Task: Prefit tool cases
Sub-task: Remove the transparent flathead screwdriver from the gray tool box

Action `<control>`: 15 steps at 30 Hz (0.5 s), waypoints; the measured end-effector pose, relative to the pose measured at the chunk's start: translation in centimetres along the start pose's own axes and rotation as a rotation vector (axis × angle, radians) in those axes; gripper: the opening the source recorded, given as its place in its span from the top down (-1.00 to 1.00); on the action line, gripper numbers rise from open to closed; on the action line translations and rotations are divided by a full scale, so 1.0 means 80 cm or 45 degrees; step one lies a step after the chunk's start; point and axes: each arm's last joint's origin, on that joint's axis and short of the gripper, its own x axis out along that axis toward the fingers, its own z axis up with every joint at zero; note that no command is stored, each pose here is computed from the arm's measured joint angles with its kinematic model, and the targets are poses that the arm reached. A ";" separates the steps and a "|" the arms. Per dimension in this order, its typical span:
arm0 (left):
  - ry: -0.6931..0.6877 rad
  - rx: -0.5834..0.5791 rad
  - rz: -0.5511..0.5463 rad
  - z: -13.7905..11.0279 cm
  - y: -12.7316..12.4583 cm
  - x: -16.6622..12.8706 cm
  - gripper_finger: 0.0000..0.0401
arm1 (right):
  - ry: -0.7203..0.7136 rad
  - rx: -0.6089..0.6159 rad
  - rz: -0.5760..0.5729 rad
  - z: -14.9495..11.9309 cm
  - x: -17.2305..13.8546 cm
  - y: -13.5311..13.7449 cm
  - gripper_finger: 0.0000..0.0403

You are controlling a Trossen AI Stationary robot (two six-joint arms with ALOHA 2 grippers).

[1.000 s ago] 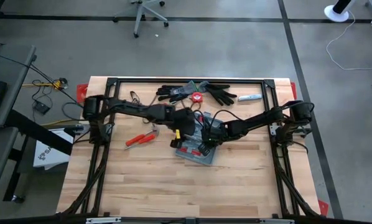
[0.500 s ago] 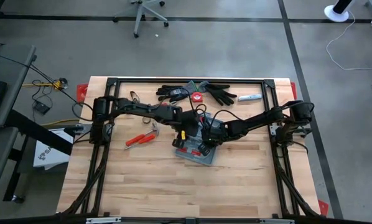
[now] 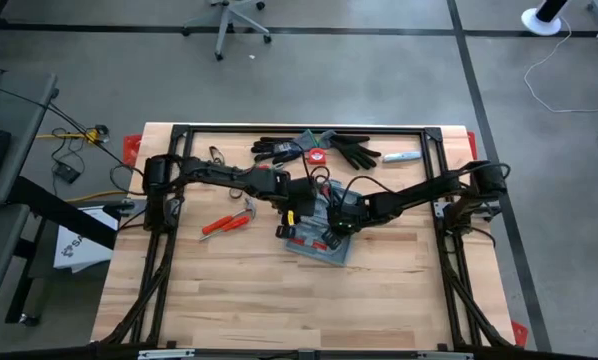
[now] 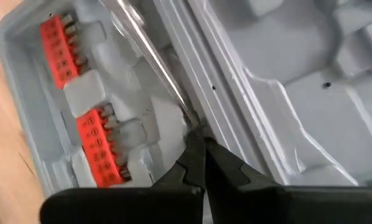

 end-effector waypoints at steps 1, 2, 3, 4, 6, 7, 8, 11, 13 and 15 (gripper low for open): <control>-0.003 -0.021 0.014 0.000 0.000 -0.008 0.86 | -0.025 0.002 0.010 0.002 -0.006 0.001 1.00; -0.002 -0.040 0.038 -0.001 0.001 -0.015 0.86 | -0.048 0.003 0.013 0.005 -0.011 0.002 1.00; 0.006 -0.057 0.073 -0.002 0.001 -0.024 0.86 | -0.061 0.003 0.001 0.005 -0.016 0.002 1.00; 0.030 -0.078 0.106 -0.005 0.002 -0.031 0.86 | -0.061 0.003 -0.013 0.005 -0.019 0.001 1.00; 0.071 -0.130 0.157 -0.012 0.005 -0.045 0.86 | -0.055 0.000 -0.038 0.004 -0.020 -0.001 1.00; 0.089 -0.162 0.178 -0.016 0.008 -0.050 0.86 | -0.053 0.000 -0.041 0.003 -0.021 -0.001 1.00; 0.107 -0.206 0.202 -0.021 0.012 -0.055 0.86 | -0.054 0.000 -0.041 0.003 -0.021 -0.001 1.00; 0.163 -0.387 0.276 -0.046 0.024 -0.057 0.86 | -0.063 0.005 -0.051 0.004 -0.022 -0.002 1.00; 0.190 -0.516 0.321 -0.066 0.031 -0.053 0.86 | -0.072 0.025 -0.056 0.004 -0.022 -0.002 1.00; 0.200 -0.625 0.356 -0.084 0.037 -0.049 0.86 | -0.080 0.028 -0.055 0.004 -0.022 -0.001 1.00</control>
